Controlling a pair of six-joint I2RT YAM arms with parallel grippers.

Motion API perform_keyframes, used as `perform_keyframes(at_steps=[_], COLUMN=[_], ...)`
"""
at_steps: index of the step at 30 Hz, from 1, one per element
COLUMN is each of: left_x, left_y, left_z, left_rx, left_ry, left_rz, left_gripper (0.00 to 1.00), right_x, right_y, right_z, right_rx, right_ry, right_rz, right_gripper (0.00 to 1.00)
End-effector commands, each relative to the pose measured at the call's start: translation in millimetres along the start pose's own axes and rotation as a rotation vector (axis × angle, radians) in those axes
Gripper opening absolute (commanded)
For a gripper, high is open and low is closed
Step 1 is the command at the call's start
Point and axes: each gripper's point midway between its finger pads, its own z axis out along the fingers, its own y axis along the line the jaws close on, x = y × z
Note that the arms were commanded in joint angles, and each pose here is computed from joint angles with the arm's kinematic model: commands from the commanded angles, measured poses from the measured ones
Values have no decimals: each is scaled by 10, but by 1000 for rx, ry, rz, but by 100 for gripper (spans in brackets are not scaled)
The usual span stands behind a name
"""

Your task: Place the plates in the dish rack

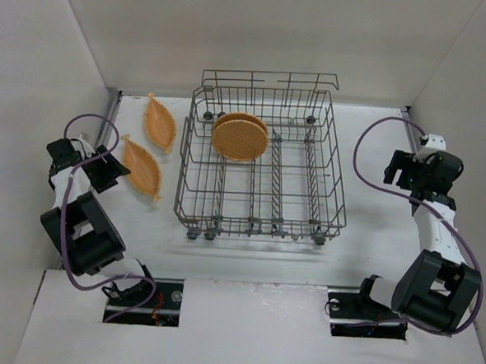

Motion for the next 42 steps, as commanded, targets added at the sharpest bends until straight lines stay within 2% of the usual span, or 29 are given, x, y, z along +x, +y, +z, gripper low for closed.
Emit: perform_keyframes(at_steps=[1,2,7,10,26,30,32,36,38,39,42], left_x=[-220,-236,-301,-325,-334,-333,-345,-363,-367,-378,-385], left_y=[-122,-95,14,52,227,203,194,175,165,140,109], left_z=[20,57,230,306,690,757,784,831,868,891,927], left_rx=[58,55,34,23,26,25,27,30,32,38,40], left_ry=[-16,-8,22,32,50,60,62,67,71,73,77], left_rz=[-52,-70,-138,-154,-84,-67,-61,-54,-52,-46,-39], left_gripper=[49,46,43,47,49,26,20,20,30,28,12], right_x=[-175,-181,-153,-125,-51,-56,-53,-51,-51,-40,-44], right_y=[-24,-31,-34,-45,-27,-8,-9,-1,-3,-2,-3], right_z=[29,29,47,66,52,59,71,79,79,79,76], right_rx=[6,8,8,9,-4,-16,-18,-21,-22,-22,-22], right_ry=[-52,-52,-37,-15,17,16,19,23,23,26,25], right_rz=[6,6,5,5,27,25,25,18,14,15,10], right_gripper=[87,87,87,87,88,88,88,88,88,88,87])
